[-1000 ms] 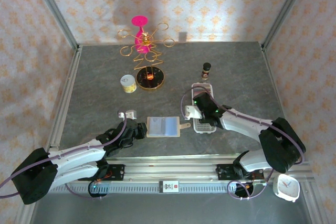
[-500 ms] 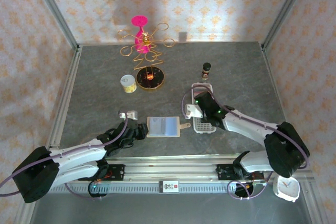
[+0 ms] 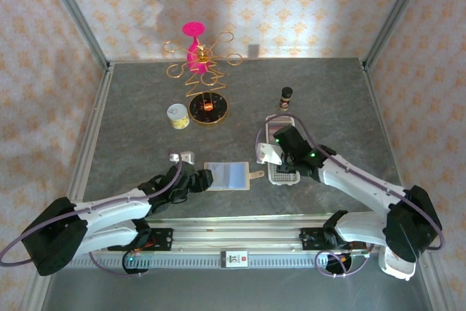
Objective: Put the credit cards into the card holder
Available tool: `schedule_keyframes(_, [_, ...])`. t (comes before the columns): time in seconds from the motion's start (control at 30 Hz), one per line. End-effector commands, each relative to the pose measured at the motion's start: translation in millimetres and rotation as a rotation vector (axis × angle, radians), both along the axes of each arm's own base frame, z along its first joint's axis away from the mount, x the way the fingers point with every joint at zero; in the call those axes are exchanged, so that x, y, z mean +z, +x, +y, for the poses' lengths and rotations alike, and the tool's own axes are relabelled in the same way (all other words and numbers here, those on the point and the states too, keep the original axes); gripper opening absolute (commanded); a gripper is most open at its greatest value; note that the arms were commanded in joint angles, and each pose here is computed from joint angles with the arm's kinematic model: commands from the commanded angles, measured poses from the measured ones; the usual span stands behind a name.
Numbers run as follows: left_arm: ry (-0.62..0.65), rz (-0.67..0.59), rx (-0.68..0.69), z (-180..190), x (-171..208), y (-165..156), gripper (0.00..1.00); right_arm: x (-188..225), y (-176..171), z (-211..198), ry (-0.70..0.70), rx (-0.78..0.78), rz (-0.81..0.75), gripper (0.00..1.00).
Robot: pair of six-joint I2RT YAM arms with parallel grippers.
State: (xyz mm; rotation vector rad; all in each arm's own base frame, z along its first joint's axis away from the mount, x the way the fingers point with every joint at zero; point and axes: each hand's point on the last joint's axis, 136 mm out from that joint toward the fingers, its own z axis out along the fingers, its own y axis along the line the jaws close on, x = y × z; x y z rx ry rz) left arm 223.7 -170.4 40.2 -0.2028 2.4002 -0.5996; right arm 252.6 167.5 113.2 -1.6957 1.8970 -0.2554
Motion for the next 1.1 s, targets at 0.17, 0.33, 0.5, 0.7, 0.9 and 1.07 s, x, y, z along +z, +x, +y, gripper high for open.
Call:
schedule_keyframes(0.17, [0.016,0.016,-0.067,-15,5,3,0.70,74,-17,52,0.539,-0.199,0.168,0.00])
schedule_keyframes(0.33, [0.038,0.040,-0.074,-16,0,4,0.66,105,-5,91,0.993,-0.454,0.386,0.00])
schedule_keyframes(0.5, [0.087,0.075,-0.067,-13,-11,4,0.61,77,-7,119,1.243,-0.701,0.712,0.00])
schedule_keyframes(0.7, [0.125,0.092,-0.081,-13,-15,6,0.63,22,-20,134,1.261,-0.892,0.828,0.00])
schedule_keyframes(0.9, [0.133,0.085,-0.078,-14,-12,8,0.67,-9,-22,144,1.211,-0.984,0.840,0.00])
schedule_keyframes(1.07, [0.174,0.108,-0.080,-11,-18,9,0.65,-20,-17,151,1.203,-1.018,0.859,0.00])
